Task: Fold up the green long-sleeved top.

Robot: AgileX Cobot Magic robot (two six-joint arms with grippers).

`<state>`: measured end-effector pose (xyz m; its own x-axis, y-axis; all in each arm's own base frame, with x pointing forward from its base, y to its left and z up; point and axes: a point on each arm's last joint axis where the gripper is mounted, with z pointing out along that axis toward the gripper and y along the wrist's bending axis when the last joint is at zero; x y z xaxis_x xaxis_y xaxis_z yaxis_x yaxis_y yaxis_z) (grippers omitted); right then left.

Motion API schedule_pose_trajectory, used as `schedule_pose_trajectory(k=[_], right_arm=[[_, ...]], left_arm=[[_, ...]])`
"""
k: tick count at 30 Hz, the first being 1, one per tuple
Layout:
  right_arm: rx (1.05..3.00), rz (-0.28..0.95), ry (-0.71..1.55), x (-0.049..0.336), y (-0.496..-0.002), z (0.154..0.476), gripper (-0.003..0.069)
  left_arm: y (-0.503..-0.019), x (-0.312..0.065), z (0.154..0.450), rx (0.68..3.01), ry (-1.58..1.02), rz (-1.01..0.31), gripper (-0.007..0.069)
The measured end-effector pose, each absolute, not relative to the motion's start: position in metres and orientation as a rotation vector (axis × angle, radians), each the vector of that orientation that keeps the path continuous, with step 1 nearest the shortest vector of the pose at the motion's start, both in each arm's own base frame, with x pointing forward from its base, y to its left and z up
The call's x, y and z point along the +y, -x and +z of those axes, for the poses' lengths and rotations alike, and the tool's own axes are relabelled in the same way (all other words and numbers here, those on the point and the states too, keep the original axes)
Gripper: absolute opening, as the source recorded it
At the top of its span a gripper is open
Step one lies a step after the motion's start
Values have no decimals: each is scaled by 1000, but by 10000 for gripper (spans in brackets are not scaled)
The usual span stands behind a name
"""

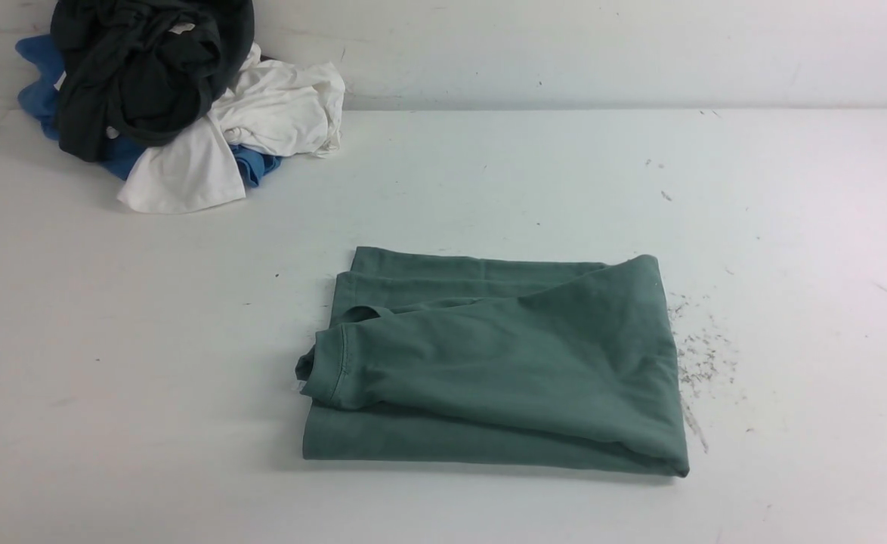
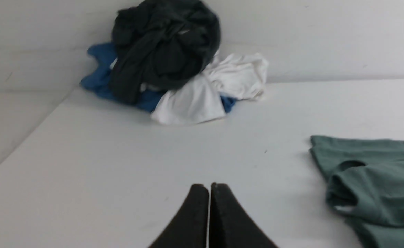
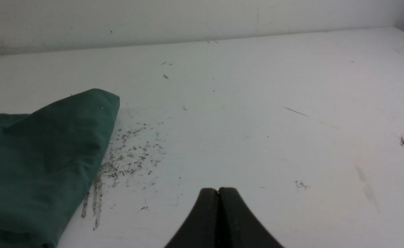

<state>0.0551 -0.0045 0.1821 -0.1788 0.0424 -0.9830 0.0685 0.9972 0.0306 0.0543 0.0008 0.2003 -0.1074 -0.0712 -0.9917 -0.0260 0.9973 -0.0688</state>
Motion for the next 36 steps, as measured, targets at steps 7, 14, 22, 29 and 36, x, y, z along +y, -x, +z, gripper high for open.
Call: schedule_pose_trajectory(k=[7, 14, 22, 29, 36], right_arm=[[1752, -23, -82, -4, -55, 182, -14], [1752, -22, -83, -4, -55, 182, -14], [1752, -23, -83, -4, -55, 182, -14], [1752, -23, -83, -4, -55, 182, -14], [1752, -23, -83, -4, -55, 182, -14]], left_arm=[[-55, 3, 180, 1764, 111, -1, -8], [-53, 3, 173, 1855, 117, -5, -8], [-53, 3, 173, 1856, 118, -6, -8], [-53, 3, 173, 1856, 119, -7, -8], [-53, 3, 173, 1856, 120, -8, -7]])
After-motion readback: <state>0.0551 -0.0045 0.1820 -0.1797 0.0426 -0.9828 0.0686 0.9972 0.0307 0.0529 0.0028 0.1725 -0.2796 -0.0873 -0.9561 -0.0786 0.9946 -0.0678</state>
